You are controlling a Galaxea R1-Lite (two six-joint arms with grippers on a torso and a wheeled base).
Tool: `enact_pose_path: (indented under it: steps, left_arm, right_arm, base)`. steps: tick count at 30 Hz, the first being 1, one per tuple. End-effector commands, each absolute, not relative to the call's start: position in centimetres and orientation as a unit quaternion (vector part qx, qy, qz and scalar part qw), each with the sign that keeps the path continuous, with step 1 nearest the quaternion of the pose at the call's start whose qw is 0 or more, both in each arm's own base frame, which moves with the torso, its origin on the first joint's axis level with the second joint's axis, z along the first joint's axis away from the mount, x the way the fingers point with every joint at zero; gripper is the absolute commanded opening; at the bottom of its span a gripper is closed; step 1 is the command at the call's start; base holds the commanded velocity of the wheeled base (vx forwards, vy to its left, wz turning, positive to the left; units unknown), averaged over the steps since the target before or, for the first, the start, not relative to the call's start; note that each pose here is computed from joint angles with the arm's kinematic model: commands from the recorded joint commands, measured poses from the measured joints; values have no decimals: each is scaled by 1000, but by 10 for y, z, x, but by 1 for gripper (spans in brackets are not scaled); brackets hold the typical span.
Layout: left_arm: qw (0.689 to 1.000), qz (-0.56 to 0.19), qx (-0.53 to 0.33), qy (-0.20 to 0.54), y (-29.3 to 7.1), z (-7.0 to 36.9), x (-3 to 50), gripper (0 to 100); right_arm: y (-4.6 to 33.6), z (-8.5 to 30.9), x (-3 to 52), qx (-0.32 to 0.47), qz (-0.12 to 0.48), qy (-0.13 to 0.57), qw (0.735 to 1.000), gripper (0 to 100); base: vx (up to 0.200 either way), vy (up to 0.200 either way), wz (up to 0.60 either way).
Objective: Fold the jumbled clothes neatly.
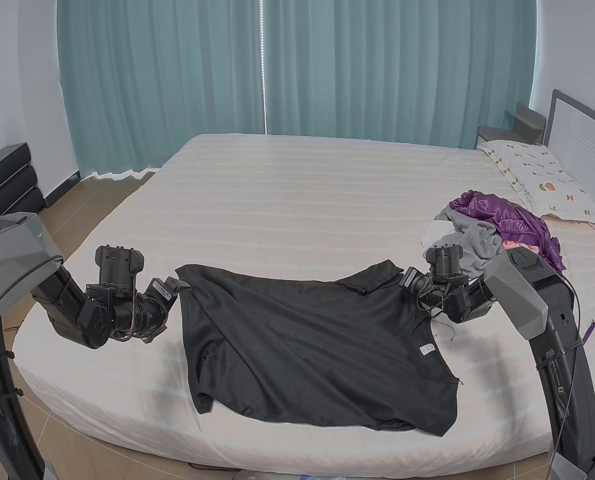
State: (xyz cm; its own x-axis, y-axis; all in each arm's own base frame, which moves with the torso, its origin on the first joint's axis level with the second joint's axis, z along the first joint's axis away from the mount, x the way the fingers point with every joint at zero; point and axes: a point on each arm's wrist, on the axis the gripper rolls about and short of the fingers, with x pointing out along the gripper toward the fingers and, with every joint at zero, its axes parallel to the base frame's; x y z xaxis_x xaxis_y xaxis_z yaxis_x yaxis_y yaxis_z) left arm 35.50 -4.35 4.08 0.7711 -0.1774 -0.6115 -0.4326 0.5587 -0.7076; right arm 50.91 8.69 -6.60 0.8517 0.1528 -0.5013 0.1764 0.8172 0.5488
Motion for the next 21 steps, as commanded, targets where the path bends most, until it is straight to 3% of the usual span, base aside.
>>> enact_pose_path:
  steps: [1,8,21]
  left_arm:
    - [815,83,-461,341,-44,35,351,100]
    - [814,81,-457,349,-48,32,346,100]
    - [813,78,-454,357,-53,30,343,100]
  right_arm:
    - [77,-58,516,309,-12,253,917,0]
    - [45,-36,533,325,-48,191,925,0]
    - [13,-35,553,333,-100,131,928,0]
  base:
    - [0,0,0]
    - [0,0,0]
    - [0,0,0]
